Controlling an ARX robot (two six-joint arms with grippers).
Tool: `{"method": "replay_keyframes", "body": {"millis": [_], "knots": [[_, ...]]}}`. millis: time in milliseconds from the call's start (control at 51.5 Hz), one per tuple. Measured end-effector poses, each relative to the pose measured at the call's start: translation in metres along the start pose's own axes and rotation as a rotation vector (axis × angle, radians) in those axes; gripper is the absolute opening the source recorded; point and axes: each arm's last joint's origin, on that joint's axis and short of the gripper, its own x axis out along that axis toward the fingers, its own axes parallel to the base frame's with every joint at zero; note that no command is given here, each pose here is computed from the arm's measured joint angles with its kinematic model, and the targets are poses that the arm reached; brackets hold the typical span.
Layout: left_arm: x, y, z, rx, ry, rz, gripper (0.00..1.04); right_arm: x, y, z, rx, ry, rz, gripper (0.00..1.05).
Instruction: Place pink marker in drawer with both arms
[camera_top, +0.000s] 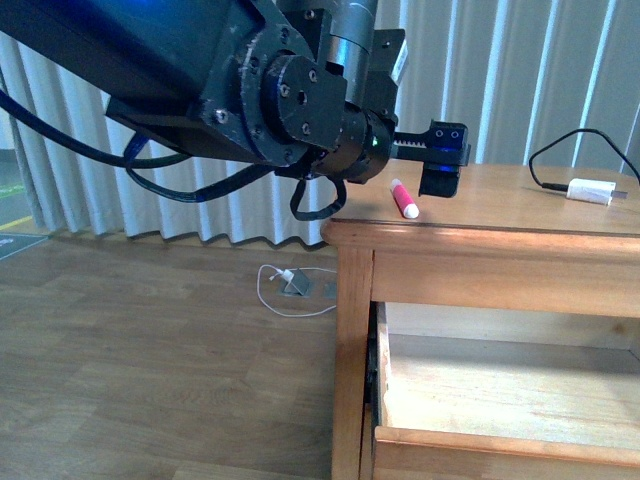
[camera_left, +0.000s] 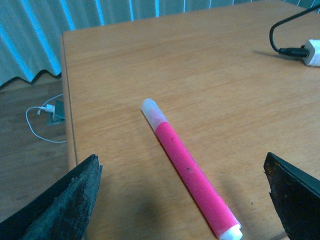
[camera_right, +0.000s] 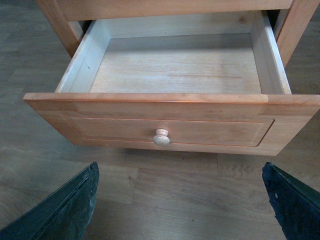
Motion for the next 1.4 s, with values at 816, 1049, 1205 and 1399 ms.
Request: {"method": "replay_keyframes", "body": {"millis": [816,1049,1205,1399], "knots": [[0.031,-0.024,-0.020,0.059,0.142,-0.014,0.38,0.000,0.000,0.000,0.000,0.000,0.000,0.96],[-0.004,-0.009,-0.026,0.203,0.076,-0.224,0.15,0.000,0.000,0.000,0.000,0.000,0.000,0.96],[-0.038,-0.002,-0.024,0.264,0.018,-0.393,0.15,0.000,0.000,0.000,0.000,0.000,0.000,0.96],[-0.067,-0.003,-0.024,0.294,-0.003,-0.541,0.15,0.000,0.000,0.000,0.000,0.000,0.000,0.96]]}}
